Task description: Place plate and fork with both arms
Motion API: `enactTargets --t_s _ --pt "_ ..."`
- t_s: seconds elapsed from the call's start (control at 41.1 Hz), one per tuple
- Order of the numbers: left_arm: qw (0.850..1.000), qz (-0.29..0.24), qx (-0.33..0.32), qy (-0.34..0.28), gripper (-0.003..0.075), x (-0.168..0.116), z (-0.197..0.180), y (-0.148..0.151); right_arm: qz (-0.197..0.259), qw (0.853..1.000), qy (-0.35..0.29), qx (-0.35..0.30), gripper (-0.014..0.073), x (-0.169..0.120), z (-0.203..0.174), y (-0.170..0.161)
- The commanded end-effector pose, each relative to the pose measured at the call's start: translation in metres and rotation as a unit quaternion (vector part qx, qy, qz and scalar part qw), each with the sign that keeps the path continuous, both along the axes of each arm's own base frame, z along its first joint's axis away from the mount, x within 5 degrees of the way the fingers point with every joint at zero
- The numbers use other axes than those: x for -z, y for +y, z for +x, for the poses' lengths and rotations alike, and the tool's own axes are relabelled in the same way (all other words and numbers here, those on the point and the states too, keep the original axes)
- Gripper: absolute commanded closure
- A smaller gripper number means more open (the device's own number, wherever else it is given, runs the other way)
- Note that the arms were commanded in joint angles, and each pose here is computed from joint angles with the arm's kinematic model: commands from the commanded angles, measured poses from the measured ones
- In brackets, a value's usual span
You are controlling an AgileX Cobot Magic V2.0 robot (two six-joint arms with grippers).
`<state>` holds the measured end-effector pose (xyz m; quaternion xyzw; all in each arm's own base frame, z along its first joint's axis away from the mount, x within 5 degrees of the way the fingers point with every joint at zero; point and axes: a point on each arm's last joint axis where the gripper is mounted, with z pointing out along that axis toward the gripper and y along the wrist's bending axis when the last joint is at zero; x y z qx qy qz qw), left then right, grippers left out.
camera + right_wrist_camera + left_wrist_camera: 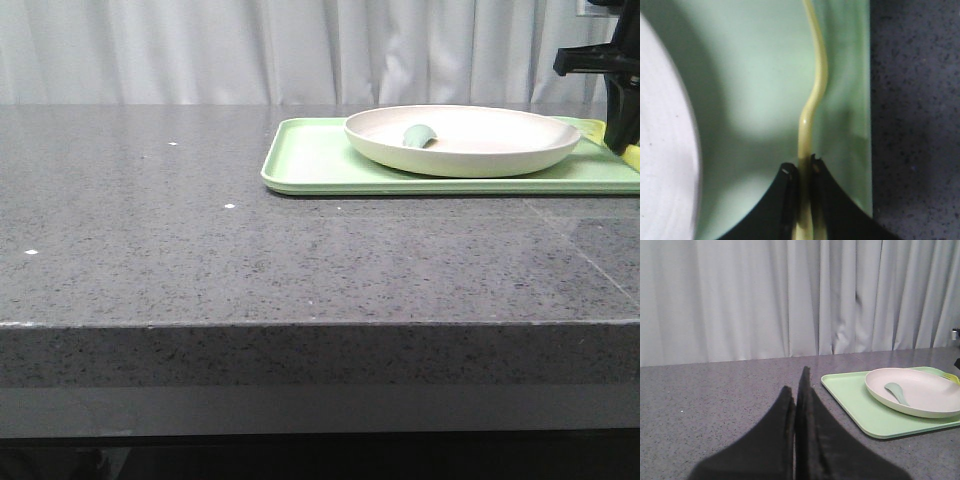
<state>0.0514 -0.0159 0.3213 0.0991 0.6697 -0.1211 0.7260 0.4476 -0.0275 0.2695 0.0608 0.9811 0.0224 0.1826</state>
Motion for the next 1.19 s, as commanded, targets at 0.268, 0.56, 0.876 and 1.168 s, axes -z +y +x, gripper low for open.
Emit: enactTargets --t_s 0.268,0.56,0.876,1.168 --pt "0.999 -0.023 0.005 -0.044 0.0738 -0.015 -0.002 0.0 -0.011 0.996 -0.085 -0.005 0.0323 -0.061 -0.016 -0.001" --pt "0.999 -0.023 0.005 -0.044 0.0738 -0.015 -0.002 0.0 -0.01 0.988 -0.151 -0.005 0.0342 -0.123 -0.054 0.003" --pt "0.999 -0.023 0.005 -0.044 0.0738 -0.015 -0.002 0.0 -0.005 0.981 -0.193 -0.016 0.062 -0.161 -0.114 0.016" --pt "0.999 -0.023 0.005 -0.044 0.0738 -0.015 -0.002 0.0 -0.009 0.959 -0.282 -0.013 0.0702 -0.158 -0.196 0.022"
